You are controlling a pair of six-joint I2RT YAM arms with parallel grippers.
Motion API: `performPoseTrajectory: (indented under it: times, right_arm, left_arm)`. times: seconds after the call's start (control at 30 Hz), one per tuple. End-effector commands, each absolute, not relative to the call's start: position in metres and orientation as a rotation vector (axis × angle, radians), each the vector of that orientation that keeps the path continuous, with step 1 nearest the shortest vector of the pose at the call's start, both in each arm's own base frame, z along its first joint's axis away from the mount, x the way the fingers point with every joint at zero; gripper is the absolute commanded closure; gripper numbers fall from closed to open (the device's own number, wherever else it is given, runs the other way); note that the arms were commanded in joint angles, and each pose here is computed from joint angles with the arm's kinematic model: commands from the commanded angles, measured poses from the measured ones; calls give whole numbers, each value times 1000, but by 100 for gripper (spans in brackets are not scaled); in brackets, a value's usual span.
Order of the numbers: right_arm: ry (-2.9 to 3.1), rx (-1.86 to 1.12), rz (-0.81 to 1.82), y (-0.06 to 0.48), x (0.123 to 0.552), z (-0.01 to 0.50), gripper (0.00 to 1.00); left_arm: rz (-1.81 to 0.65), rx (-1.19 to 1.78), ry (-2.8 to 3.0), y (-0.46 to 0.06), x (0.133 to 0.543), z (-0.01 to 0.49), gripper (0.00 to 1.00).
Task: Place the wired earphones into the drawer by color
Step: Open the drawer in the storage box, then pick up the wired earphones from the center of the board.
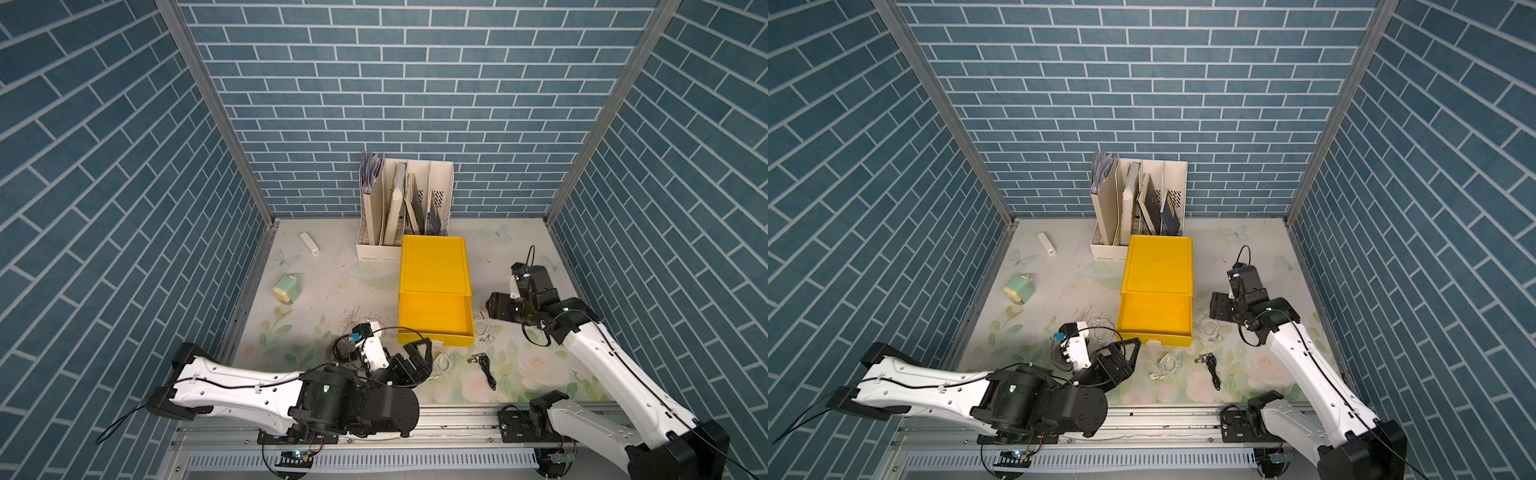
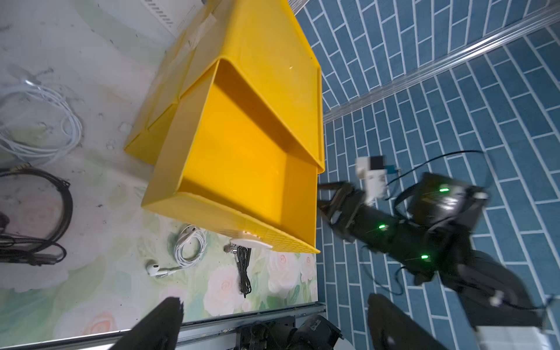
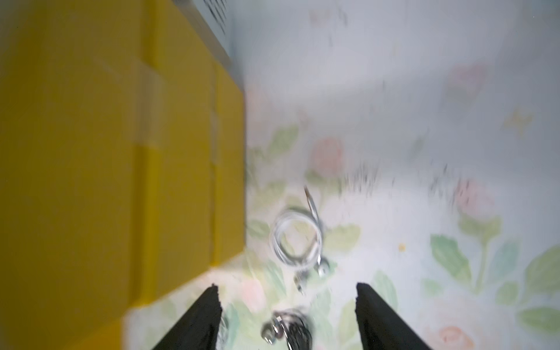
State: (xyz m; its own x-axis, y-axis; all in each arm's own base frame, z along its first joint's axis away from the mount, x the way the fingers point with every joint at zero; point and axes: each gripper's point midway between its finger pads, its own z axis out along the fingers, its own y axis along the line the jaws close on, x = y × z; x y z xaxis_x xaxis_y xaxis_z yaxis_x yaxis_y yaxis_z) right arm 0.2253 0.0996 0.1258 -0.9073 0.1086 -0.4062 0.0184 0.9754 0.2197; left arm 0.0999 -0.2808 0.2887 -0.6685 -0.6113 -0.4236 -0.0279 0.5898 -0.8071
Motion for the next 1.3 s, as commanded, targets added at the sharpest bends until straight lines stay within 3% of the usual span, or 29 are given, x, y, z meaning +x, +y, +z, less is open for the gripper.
performPoseTrajectory:
  times: [0.0, 0.23, 0.5, 0.87, 1.07, 1.27]
  right_arm:
    - [2774, 164, 350, 103, 198, 110, 31]
    - [2860, 157, 362, 115, 168, 70, 41]
    - [2957, 71, 197, 107, 143, 45, 43]
    - [3016, -31, 91, 111, 125, 18, 51]
    - [3027, -39, 91, 113, 125, 4, 70]
    - [3005, -29, 134, 115, 126, 10, 98]
  left_arm:
    - [-877, -284, 2090, -258, 91, 297, 0]
    - [-1034, -350, 1989, -233, 103, 317, 0]
    - [-797, -227, 2049, -255, 101, 311, 0]
    - [-871, -274, 2038, -252, 106, 302, 0]
    - [-871, -272, 2034, -253, 106, 302, 0]
    - [-896, -234, 2013, -258, 105, 311, 0]
